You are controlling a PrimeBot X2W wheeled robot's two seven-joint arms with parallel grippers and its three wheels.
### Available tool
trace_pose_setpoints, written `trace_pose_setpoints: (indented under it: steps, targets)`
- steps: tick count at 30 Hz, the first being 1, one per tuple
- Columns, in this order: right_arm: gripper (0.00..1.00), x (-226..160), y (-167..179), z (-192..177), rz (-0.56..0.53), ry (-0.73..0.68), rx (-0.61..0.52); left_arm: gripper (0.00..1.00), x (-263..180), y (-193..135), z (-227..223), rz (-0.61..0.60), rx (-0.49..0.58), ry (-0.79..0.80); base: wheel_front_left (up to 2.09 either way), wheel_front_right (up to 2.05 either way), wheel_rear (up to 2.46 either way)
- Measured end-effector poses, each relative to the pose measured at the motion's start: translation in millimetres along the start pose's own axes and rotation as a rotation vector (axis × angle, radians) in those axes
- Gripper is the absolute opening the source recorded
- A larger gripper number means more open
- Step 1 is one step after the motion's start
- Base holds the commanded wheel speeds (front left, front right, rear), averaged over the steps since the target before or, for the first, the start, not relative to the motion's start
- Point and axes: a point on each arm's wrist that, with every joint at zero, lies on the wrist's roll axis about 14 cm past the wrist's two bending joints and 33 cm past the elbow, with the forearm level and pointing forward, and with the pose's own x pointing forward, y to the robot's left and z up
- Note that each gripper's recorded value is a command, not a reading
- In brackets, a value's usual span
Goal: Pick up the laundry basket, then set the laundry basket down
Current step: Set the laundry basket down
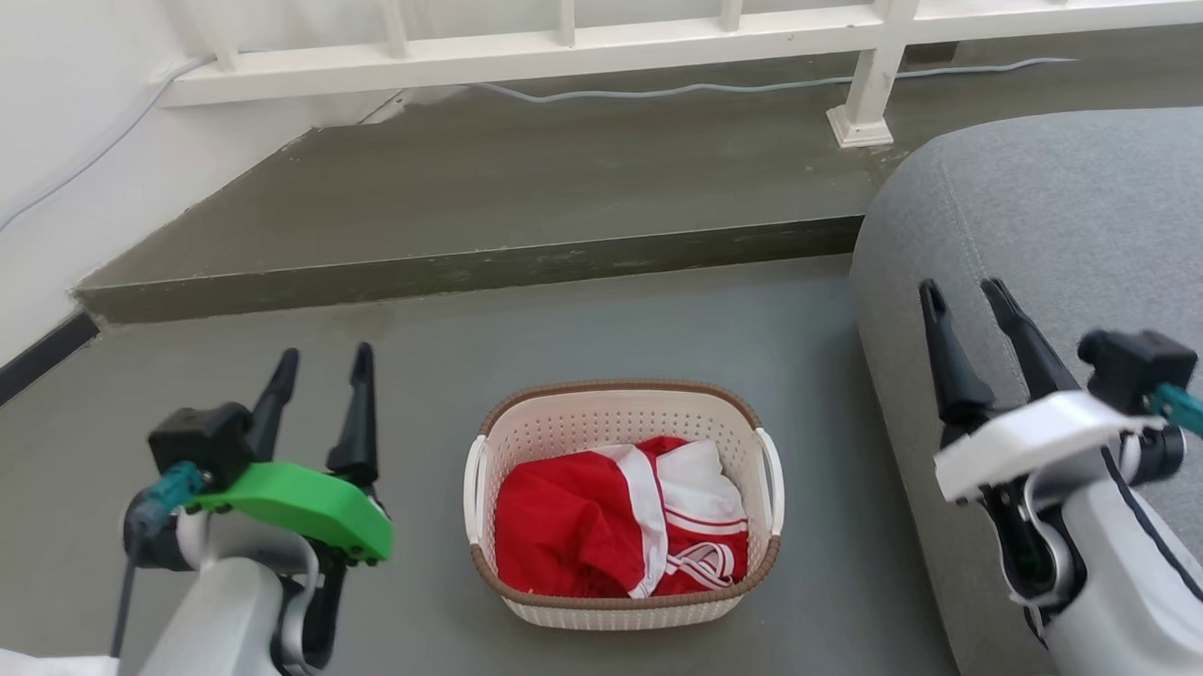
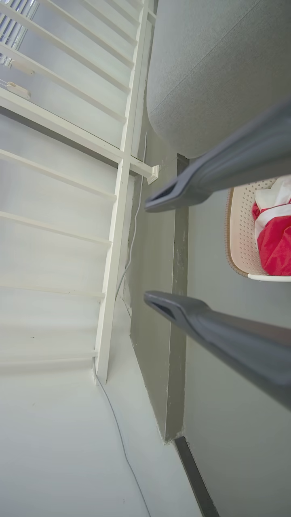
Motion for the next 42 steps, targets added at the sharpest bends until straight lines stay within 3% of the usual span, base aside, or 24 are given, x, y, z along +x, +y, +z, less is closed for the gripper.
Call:
trace_pose_setpoints:
  steps: [25, 42]
  targets:
    - [1.0, -36, -5, -28, -0.062, 0.045, -0.015, 1.0, -26, -1, -5, -0.003, 0.046, -0.014, 0.0, 0.0, 0.0]
    - [1.0, -39, -2, -28, -0.055, 0.036, -0.022, 1.0, -31, 1, -6, -0.005, 0.061, -0.015, 0.0, 0.0, 0.0]
